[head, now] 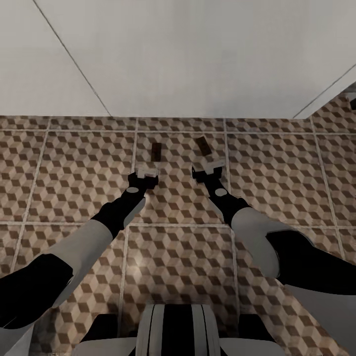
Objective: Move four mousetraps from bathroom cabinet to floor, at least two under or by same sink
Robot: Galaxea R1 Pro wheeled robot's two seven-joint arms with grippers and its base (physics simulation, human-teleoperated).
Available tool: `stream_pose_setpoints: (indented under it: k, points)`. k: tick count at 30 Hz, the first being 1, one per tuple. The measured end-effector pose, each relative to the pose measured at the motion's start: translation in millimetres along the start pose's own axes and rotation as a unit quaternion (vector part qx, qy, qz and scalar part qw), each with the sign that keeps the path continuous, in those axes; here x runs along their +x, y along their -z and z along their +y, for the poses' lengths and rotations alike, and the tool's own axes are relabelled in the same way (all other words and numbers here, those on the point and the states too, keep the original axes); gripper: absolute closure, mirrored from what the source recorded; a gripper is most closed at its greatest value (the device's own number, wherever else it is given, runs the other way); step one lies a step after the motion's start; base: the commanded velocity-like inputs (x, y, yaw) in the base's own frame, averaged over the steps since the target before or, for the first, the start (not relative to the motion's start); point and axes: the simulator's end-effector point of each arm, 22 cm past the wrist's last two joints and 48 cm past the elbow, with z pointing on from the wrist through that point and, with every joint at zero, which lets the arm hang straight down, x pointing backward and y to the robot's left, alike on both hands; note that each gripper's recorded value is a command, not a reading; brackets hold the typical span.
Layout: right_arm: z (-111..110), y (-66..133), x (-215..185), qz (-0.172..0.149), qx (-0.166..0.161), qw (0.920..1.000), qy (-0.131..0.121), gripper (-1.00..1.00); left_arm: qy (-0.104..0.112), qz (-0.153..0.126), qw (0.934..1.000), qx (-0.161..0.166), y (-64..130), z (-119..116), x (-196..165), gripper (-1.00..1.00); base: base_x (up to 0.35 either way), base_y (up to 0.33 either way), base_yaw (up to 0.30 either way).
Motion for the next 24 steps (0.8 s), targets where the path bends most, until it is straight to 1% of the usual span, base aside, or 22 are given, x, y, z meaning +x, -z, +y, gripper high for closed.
stream_pose_setpoints:
  k: [17, 24]
  points:
    - [0.1, 0.0, 0.0, 0.0, 0.0, 1.0, 0.0, -1.0, 0.0, 0.0, 1.0, 0.001, 0.2, -1.3, -0.4, -1.0, -0.335, 0.0, 0.0]
    - [0.1, 0.0, 0.0, 0.0, 0.0, 1.0, 0.001, -1.0, 0.002, -0.001, 1.0, 0.004, 0.9, -6.4, -2.0, -1.0, -0.337, 0.0, 0.0]
